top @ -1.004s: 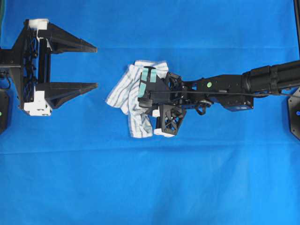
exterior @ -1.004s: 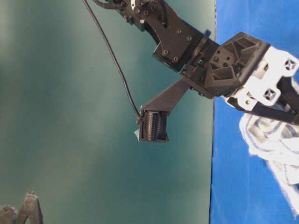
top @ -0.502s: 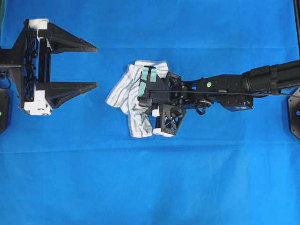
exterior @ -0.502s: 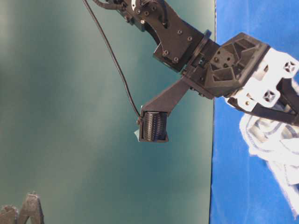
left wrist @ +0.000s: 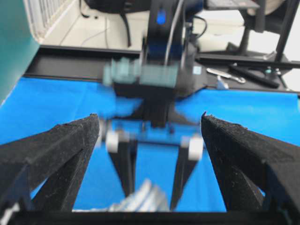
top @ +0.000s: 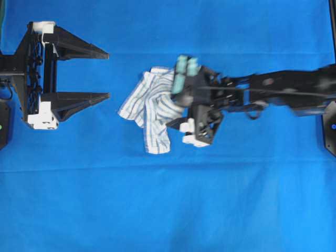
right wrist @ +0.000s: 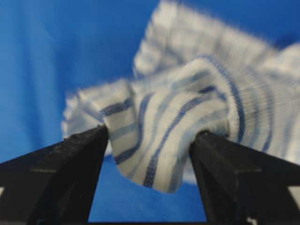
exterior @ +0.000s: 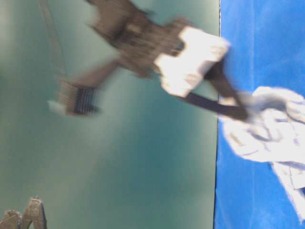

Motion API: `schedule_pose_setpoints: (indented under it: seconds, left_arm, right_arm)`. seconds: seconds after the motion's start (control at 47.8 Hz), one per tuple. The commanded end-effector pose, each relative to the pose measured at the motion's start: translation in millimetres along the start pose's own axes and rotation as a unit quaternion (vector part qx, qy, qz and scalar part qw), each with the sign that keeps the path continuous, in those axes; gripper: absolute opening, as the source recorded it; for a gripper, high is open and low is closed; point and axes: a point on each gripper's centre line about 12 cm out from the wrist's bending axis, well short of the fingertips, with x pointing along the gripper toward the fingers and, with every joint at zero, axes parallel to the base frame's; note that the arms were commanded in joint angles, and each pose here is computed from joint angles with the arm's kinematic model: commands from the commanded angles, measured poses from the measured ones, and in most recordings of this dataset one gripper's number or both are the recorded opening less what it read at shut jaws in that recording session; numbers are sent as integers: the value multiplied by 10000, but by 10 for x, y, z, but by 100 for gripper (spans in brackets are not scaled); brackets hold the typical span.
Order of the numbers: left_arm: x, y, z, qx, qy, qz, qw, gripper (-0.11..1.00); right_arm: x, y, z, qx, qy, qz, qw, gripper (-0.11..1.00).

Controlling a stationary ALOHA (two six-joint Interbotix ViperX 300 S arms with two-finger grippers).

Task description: Hand over the towel.

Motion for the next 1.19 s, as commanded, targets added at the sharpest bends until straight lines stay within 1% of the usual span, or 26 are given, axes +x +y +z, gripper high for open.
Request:
schedule_pose_setpoints:
  seconds: [0.0, 0.125, 0.23, 0.376, 0.502, 0.627, 0.816, 0.899, 1.025, 1.171]
  left_arm:
    - [5, 8, 56, -22, -85, 16, 10000, 93]
    - [5, 8, 56, -22, -85, 16, 10000, 93]
    - [8, 8, 51, -22, -77, 17, 10000, 93]
    - [6, 8, 45, -22, -69, 17, 10000, 93]
    - [6, 8, 45, -14, -69, 17, 10000, 93]
    - [6, 9, 43, -21, -62, 19, 10000, 93]
    - [6, 8, 45, -22, -69, 17, 10000, 93]
    - [-14, 8, 49, -76, -54, 16, 10000, 93]
    - [-118, 7, 75, -77, -16, 11, 10000, 93]
    - [-372, 4, 128, -19, 123, -2, 9999, 93]
  right_arm:
    - [-385, 40, 265, -104, -602, 55, 9981, 69]
    - [-802, 55, 394, -257, -1197, 70, 9925, 69]
    - [-1085, 60, 449, -354, -1735, 83, 9842, 69]
    - [-1425, 62, 405, -481, -2432, 108, 9687, 69]
    - [-1590, 50, 313, -543, -2743, 108, 9600, 69]
    - [-1601, 39, 214, -558, -2839, 113, 9572, 69]
    - [-1581, 39, 216, -558, -2846, 114, 9570, 69]
    - [-1601, 39, 213, -558, -2853, 114, 9567, 69]
    - [-1742, 34, 160, -557, -2846, 112, 9570, 69]
    - [-1982, 24, 53, -557, -2780, 103, 9589, 69]
